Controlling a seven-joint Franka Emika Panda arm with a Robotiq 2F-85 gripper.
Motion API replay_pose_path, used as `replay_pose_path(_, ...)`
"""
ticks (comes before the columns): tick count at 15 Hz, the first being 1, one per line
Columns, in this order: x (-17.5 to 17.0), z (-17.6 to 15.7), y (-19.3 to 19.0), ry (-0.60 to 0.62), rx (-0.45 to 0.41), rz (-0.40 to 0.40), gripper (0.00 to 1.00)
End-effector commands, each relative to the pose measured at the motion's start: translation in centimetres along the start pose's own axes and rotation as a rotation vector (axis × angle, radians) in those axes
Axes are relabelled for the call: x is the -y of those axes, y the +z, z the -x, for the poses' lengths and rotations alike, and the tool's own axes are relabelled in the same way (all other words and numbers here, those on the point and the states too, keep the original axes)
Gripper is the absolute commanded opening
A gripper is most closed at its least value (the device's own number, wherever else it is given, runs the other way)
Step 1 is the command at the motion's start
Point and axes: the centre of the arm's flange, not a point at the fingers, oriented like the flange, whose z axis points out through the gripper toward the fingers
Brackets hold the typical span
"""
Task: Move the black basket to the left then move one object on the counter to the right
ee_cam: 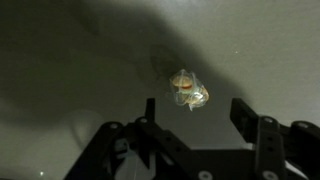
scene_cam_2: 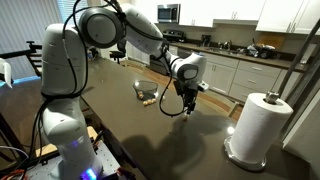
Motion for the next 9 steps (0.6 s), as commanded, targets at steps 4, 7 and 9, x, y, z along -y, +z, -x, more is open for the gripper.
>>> replay_pose_path(4, 0.9, 1.7, -1.7, -0.028, -0.058, -0.019, 1.00)
replay_pose_path(7, 1.8, 2.5, -2.5, -0.063, -0.069, -0.037, 1.00)
replay_pose_path(9, 2.4, 3.2, -3.1, -0.091, -0.073, -0.049, 1.00)
